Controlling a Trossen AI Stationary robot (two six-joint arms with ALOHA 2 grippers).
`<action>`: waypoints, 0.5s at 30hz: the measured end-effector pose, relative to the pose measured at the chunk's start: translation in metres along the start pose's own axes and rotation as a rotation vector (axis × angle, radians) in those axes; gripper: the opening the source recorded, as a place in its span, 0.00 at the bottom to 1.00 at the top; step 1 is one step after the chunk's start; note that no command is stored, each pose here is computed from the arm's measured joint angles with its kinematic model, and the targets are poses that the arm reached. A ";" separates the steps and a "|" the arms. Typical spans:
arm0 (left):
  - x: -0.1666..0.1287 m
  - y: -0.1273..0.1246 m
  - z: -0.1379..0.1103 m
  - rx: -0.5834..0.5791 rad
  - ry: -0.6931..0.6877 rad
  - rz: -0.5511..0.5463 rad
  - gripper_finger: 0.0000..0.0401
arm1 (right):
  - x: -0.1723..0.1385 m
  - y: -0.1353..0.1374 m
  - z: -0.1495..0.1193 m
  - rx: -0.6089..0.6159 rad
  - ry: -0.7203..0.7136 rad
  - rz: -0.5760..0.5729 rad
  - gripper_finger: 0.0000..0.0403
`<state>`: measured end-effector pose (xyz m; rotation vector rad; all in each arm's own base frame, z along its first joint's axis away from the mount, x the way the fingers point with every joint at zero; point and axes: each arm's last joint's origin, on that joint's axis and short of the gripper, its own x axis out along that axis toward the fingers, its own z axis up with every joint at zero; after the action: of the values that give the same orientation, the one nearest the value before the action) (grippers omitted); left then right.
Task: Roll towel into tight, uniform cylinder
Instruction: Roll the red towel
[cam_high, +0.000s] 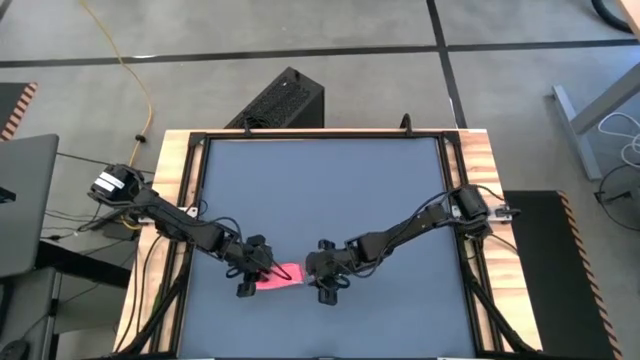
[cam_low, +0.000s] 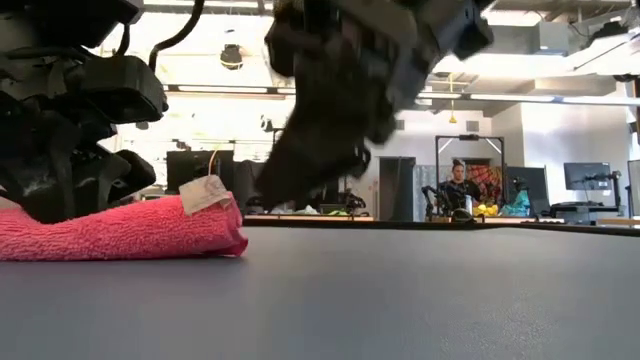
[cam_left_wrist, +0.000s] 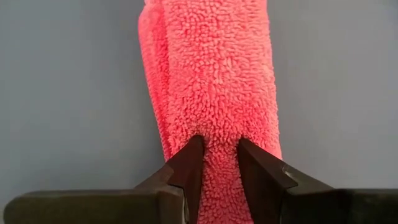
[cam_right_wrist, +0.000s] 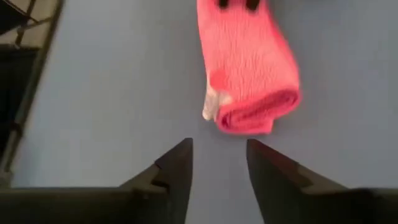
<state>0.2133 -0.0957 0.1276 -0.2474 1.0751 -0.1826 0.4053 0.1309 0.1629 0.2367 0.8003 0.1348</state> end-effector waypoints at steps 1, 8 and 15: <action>0.000 0.001 0.000 -0.026 0.002 0.002 0.23 | -0.004 0.001 0.003 -0.011 -0.012 0.005 0.45; -0.001 0.005 0.002 -0.276 0.025 -0.020 0.23 | 0.009 0.033 0.012 -0.118 -0.298 0.136 0.48; -0.001 0.009 0.005 -0.300 0.028 -0.047 0.23 | 0.041 0.010 -0.002 -0.077 -0.296 0.027 0.37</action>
<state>0.2172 -0.0864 0.1279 -0.5411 1.1238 -0.0665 0.4316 0.1497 0.1359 0.1892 0.4969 0.1513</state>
